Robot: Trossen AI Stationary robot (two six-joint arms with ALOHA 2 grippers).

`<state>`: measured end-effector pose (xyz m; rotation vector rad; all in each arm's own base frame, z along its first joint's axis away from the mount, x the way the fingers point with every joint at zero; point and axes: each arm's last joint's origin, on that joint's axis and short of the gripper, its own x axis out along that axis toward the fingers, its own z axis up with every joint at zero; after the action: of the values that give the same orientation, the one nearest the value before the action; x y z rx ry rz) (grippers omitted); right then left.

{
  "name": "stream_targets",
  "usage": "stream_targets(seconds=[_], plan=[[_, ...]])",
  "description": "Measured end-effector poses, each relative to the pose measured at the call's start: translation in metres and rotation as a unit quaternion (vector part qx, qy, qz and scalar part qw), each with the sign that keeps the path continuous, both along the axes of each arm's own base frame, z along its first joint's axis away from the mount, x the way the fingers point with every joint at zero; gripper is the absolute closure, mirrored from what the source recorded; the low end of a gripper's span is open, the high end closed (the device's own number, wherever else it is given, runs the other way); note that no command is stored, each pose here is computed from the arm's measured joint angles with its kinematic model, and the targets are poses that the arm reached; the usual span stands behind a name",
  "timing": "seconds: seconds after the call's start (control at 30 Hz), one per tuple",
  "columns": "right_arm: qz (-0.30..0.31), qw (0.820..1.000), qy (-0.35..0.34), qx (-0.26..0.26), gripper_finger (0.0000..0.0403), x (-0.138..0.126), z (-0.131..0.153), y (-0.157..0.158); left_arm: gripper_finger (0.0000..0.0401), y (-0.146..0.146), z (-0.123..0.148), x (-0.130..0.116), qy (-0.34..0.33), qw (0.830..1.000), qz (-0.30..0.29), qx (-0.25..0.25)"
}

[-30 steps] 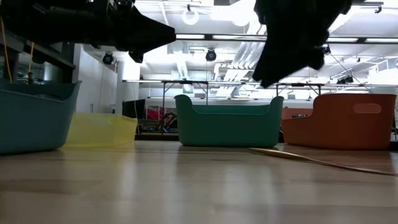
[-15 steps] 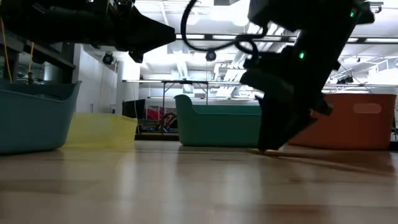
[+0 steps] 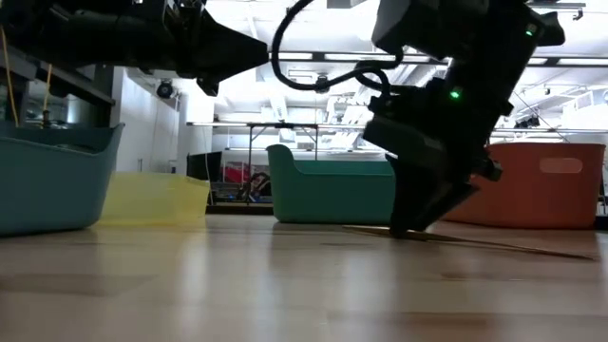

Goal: Sort silverware by color (type)
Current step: Put the gold knife into the blue bin

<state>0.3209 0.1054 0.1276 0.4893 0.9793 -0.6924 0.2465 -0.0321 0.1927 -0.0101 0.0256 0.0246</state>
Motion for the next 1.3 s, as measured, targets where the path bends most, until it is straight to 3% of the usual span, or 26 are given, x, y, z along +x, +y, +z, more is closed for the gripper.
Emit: stream_targets(seconds=[0.27,0.47,0.77,1.3], plan=[[0.004,1.0,0.016,-0.012,0.0293,-0.002,-0.012,0.0,0.0318,0.0,0.0,0.0,0.0,1.0,0.0,0.0],[0.03,0.999,0.031,-0.021,0.0389,-0.002,-0.016,0.0,0.0318,0.0,0.0,0.0,0.0,1.0,0.0,0.0],[0.055,0.998,0.032,-0.031,0.0398,-0.004,-0.013,0.004,0.0318,0.0,0.0,0.0,-0.001,1.0,0.0,0.0],[0.101,0.992,-0.038,-0.06,0.0399,-0.02,0.039,0.019,0.0318,-0.009,0.029,-0.02,-0.04,0.999,-0.032,-0.007]])
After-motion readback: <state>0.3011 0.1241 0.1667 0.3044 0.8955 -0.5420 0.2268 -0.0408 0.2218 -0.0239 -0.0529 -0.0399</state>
